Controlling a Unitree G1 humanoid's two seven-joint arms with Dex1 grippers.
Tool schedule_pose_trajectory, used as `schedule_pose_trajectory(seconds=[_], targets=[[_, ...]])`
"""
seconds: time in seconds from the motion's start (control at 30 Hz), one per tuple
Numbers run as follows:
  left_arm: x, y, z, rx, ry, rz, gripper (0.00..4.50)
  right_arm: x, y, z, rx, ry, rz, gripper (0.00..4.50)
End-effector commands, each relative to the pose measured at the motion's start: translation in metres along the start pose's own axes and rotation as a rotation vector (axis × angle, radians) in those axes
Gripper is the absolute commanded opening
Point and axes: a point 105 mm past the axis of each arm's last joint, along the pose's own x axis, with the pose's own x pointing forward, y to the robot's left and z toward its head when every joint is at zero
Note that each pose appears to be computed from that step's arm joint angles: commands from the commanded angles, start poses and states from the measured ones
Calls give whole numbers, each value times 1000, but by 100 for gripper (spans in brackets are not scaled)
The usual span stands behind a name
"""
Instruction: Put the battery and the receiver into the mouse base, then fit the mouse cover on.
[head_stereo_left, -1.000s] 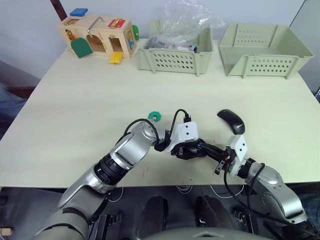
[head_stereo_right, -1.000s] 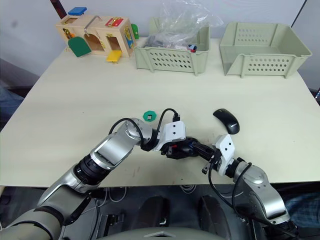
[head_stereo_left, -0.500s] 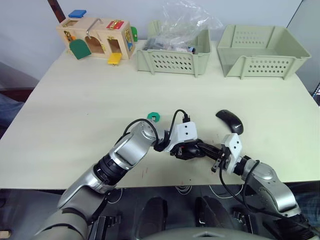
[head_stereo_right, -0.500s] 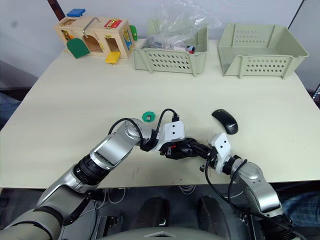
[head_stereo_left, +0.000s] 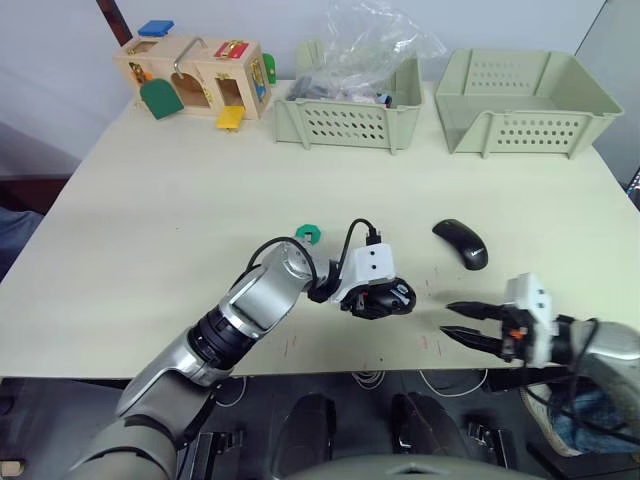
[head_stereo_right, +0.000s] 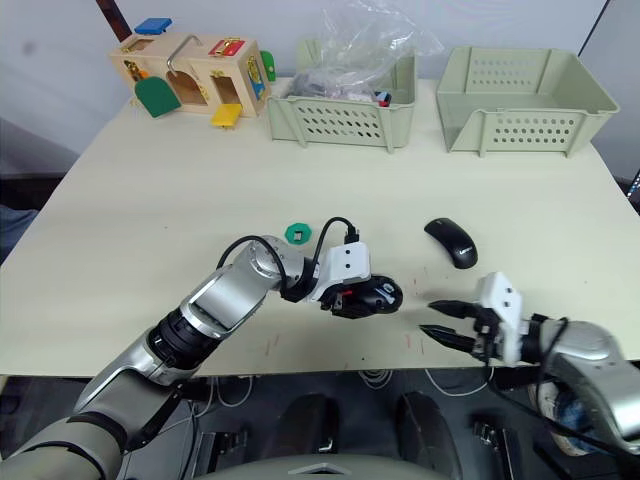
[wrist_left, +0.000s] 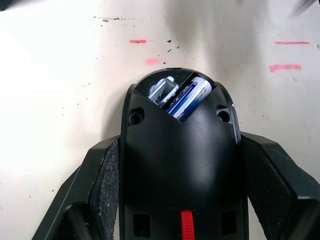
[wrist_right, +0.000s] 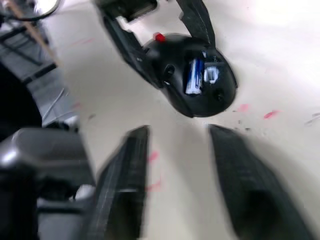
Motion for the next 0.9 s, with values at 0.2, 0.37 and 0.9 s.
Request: schedule_pose_trajectory(seconds=[0.2, 0.37, 0.9], targets=[[5, -4, -3, 8, 11, -24, 290, -44, 1, 26, -90, -32, -35, 443], [5, -4, -3, 10, 9, -27, 290, -52, 2, 29, -96, -34, -66, 443], [-21, 3, 15, -33, -116, 1, 438, -48, 1, 31, -100, -47, -75, 450]])
